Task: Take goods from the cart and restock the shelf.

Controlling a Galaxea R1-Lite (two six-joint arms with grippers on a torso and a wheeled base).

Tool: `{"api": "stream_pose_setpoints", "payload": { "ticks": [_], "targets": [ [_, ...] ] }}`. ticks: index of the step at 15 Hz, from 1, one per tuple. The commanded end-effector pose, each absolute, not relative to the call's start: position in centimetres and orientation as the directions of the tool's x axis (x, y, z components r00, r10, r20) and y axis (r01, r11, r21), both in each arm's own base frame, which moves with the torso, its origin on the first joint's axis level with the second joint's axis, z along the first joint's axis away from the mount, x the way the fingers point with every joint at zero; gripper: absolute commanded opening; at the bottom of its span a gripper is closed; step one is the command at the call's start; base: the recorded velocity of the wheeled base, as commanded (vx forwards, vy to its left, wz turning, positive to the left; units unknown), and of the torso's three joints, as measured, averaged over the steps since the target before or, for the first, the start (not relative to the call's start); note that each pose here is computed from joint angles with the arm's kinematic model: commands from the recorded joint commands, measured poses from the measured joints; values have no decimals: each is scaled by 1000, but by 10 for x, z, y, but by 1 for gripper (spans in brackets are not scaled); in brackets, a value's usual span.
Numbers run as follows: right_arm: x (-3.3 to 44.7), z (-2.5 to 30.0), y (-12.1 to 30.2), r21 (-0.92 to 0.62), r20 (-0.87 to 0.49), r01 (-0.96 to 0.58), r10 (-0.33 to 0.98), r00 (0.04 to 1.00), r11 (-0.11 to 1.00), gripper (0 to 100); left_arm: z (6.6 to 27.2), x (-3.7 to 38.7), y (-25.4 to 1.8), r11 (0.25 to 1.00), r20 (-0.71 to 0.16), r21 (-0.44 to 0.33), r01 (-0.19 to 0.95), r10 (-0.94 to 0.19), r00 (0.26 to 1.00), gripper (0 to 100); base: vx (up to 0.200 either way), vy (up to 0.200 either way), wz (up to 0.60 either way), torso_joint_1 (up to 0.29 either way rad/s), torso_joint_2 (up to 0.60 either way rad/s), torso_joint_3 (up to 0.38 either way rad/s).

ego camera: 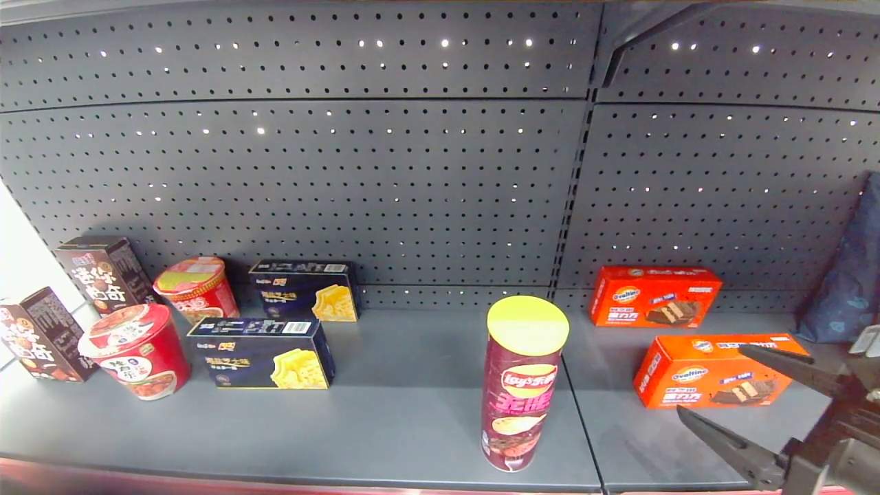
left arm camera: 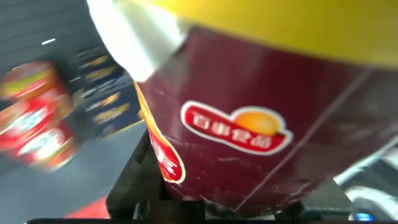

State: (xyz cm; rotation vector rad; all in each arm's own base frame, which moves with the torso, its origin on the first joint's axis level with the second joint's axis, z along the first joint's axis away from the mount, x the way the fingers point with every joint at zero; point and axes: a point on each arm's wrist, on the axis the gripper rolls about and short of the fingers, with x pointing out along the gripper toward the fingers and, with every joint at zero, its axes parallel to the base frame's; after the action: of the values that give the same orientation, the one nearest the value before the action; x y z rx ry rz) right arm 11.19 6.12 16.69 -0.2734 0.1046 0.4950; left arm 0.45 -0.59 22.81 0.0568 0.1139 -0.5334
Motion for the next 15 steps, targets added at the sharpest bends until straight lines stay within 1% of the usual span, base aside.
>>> {"api": "stream_pose_setpoints", "payload": {
  "ticks": [1,3,4,5,7,8,10,11,12,13,15],
  "targets": [
    [75,173,39,-216,-82,-401,392,916,890,100,243,39,-25,789,-161,-46,613,-612,775,0,0,0,0,0,0,0],
    [58,173,25,-187,-56,-305,300,952,934,100,256,70,-48,744,-110,-129,656,-668,736,0,0,0,0,0,0,0],
    [50,171,18,-173,-41,-250,247,968,953,100,259,92,-61,740,-87,-151,656,-671,737,0,0,0,0,0,0,0],
    [40,168,10,-149,-32,-178,175,984,973,100,257,114,-75,739,-90,-156,656,-672,735,0,0,0,0,0,0,0],
    [26,162,4,-123,-17,-134,133,991,983,100,249,134,-88,723,-128,-163,672,-691,712,0,0,0,0,0,0,0],
    [16,154,1,-122,-18,-122,121,993,985,100,245,142,-93,699,-143,-160,697,-715,684,0,0,0,0,0,0,0],
    [-1,142,-4,-124,-27,-93,90,996,988,100,235,164,-99,721,-186,-123,682,-692,698,0,0,0,0,0,0,0],
    [-13,133,-7,-123,-32,-75,72,997,990,100,231,181,-100,740,-184,-113,663,-671,718,0,0,0,0,0,0,0],
    [-22,124,-8,-123,-33,-62,58,998,990,100,228,194,-100,737,-169,-103,669,-675,718,0,0,0,0,0,0,0],
    [-28,116,-10,-122,-42,-51,46,998,991,100,224,208,-96,740,-172,-87,667,-671,721,0,0,0,0,0,0,0],
    [-29,119,-10,-111,-32,-42,38,999,993,100,211,235,-87,754,-220,-32,656,-646,731,0,0,0,0,0,0,0]
  ]
}}
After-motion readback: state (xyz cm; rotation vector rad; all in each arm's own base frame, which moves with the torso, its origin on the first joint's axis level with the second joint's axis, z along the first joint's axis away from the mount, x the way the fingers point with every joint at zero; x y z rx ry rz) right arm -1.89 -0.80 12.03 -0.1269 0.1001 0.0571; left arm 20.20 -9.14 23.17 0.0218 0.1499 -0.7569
